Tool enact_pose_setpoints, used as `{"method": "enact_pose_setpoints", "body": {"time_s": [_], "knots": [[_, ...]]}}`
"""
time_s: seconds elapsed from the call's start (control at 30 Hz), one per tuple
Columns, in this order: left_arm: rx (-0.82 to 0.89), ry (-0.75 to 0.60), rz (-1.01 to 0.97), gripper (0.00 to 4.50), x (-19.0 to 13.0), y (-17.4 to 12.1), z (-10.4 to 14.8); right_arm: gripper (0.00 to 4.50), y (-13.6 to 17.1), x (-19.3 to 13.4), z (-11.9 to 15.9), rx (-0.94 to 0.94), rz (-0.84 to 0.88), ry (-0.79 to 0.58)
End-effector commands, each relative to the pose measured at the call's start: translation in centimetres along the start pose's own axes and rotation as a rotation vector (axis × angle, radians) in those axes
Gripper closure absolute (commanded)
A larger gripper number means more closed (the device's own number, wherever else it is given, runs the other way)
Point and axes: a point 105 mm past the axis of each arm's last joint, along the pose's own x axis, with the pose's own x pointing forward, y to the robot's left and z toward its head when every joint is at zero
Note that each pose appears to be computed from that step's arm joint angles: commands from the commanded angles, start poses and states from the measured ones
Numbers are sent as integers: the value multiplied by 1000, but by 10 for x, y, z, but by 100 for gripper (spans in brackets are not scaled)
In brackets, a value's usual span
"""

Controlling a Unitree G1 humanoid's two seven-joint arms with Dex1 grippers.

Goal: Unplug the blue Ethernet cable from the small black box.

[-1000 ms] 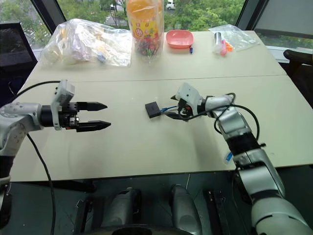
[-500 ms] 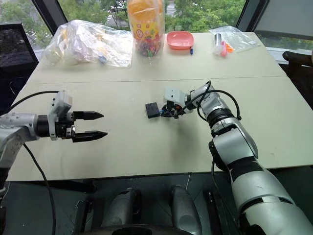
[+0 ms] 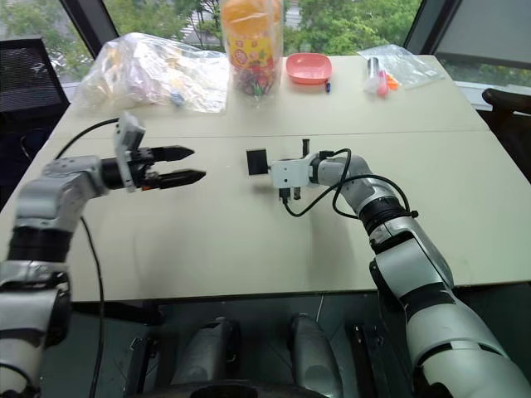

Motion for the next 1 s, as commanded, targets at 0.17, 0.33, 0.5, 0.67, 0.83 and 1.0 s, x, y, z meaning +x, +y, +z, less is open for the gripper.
{"method": "enact_pose_setpoints", "body": {"time_s": [0.17,0.33,0.5,0.67,0.83,1.0], "knots": [[-164,-127,-15,1,42,19,19,447,-34,-27,20,-77,-248,-34],[-187,-162,-43,1,61,16,26,447,-29,-27,24,-69,-240,-25],[-192,-176,-83,1,75,9,30,447,-18,-24,26,-49,-197,-21],[-212,-188,-114,130,84,3,29,450,-16,-23,34,-49,-186,-37],[-223,-206,-125,340,84,2,30,450,-15,-22,38,-41,-183,-46],[-207,-176,-137,397,85,0,25,407,-15,-24,38,1,-181,-53]]}}
